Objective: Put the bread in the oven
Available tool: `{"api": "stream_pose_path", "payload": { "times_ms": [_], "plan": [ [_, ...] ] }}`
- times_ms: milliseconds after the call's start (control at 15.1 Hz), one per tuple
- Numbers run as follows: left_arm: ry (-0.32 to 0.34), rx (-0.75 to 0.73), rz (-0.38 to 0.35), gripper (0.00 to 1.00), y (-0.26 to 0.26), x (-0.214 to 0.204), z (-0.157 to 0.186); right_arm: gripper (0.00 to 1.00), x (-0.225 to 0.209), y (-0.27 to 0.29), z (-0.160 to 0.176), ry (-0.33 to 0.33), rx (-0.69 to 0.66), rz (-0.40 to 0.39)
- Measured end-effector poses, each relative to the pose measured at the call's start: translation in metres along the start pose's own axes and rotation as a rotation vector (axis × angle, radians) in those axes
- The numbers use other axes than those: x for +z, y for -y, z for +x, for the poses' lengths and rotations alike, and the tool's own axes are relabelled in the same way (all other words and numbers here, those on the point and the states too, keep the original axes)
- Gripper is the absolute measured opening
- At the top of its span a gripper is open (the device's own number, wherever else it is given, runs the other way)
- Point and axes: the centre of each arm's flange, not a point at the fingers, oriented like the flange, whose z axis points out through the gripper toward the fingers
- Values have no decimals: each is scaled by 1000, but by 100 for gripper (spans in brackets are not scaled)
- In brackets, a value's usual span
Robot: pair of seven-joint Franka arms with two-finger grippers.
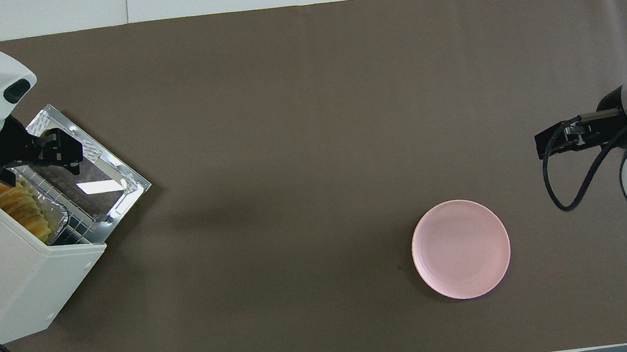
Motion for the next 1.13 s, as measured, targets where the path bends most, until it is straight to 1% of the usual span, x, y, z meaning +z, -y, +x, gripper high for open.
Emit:
{"api": "stream_pose_path", "payload": {
  "times_ms": [132, 331, 464, 596, 729, 795, 994, 1126],
  "plan": [
    [4, 26, -19, 100, 10, -18, -18, 100, 0, 0, 0, 0, 0, 0],
    [33, 81, -49, 100, 29, -40, -51, 100, 0, 0, 0, 0, 0, 0],
    [16, 85, -76, 100, 48, -55, -71, 100, 0, 0, 0, 0, 0, 0],
    [19, 89, -101, 100, 74, -57, -85, 100, 0, 0, 0, 0, 0, 0],
    [31, 92, -113, 100, 86, -50, -96, 100, 0, 0, 0, 0, 0, 0],
    [33, 95, -112, 100, 85, -47, -100, 100, 0, 0, 0, 0, 0, 0],
    [-14, 116, -101, 100, 70, -47, -95, 100, 0, 0, 0, 0, 0, 0],
    [-9, 124, -98, 100, 64, -43, -91, 100, 0, 0, 0, 0, 0, 0]
  ]
}}
